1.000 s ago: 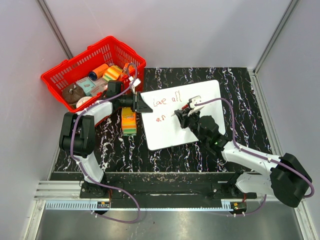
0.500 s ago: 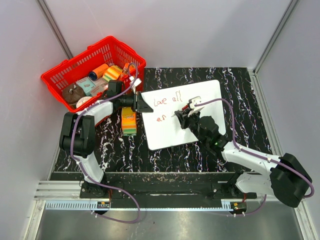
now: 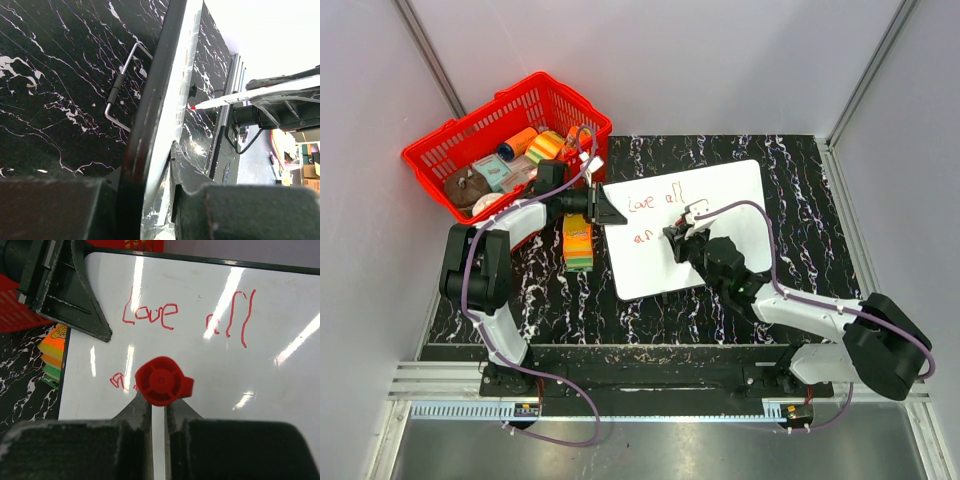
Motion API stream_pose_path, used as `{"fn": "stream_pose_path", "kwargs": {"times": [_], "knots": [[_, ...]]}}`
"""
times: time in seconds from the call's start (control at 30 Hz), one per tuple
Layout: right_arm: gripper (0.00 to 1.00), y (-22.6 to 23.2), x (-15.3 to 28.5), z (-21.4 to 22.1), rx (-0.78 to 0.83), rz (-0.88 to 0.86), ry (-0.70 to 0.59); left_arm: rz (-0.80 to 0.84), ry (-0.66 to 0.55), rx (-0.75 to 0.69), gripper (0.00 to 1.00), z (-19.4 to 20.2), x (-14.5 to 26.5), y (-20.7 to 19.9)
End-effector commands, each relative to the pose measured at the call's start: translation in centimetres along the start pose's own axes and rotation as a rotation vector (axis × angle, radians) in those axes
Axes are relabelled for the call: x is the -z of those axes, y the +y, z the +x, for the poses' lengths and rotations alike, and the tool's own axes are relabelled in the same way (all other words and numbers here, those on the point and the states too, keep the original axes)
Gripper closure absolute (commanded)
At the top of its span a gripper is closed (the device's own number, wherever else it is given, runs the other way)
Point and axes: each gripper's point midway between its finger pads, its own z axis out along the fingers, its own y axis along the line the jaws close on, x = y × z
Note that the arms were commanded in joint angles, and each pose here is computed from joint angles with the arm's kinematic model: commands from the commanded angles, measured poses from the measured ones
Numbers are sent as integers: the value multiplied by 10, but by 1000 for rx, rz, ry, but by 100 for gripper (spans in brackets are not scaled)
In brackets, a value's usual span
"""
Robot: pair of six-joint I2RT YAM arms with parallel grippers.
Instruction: Write a sentence on the whiteboard
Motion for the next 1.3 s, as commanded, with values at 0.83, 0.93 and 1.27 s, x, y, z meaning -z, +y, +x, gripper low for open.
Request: {"fn": "stream_pose_path", "kwargs": {"times": [0.83,0.93,1.27], "knots": [[100,-3,-27,-22,-42,84,-92,-368,-79,-346,100,-36,3,79],[100,-5,-26,-21,-44,94,-88,-370,-80,-347,100,-36,3,79],[100,0,-27,-9,-45,68,-54,-370,-78,-351,100,-37,2,79]]}}
